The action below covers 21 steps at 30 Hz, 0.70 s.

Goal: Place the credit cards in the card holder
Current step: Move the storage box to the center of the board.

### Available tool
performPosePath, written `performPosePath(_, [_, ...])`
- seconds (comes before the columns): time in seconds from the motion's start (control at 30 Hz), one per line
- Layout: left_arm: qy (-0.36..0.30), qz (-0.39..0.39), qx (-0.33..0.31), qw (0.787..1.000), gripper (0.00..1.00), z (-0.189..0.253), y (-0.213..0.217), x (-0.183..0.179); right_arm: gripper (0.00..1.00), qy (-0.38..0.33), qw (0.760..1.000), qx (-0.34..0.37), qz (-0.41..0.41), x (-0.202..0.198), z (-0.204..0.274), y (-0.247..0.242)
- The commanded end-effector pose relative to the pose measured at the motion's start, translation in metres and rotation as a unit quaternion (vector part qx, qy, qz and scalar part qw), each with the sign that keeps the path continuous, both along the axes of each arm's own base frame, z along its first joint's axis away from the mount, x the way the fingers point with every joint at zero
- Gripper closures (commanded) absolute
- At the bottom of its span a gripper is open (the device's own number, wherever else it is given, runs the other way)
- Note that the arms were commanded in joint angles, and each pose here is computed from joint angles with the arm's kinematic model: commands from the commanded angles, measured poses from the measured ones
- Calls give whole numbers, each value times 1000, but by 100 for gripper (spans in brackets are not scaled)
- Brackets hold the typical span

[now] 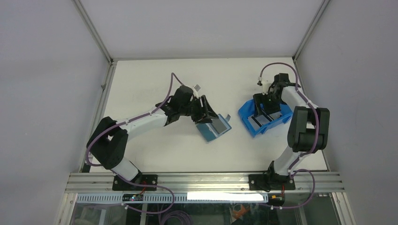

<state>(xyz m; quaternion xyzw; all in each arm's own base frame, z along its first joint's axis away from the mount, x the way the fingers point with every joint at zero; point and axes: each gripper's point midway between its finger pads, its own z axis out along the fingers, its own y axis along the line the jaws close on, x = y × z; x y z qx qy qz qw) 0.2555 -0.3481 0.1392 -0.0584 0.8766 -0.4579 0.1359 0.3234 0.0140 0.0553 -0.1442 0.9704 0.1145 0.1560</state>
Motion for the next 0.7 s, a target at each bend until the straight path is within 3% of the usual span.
performPosePath(0.0, [-36, -33, -19, 999, 48, 37, -42, -11, 25, -25, 998, 31, 45, 9, -3, 12])
performPosePath(0.33, [15, -52, 16, 998, 64, -10, -101, -8, 26, 40, 979, 130, 151, -38, -7, 47])
performPosePath(0.67, [49, -83, 18, 995, 68, -34, -140, -16, 28, 31, 962, 188, 193, -63, 17, 66])
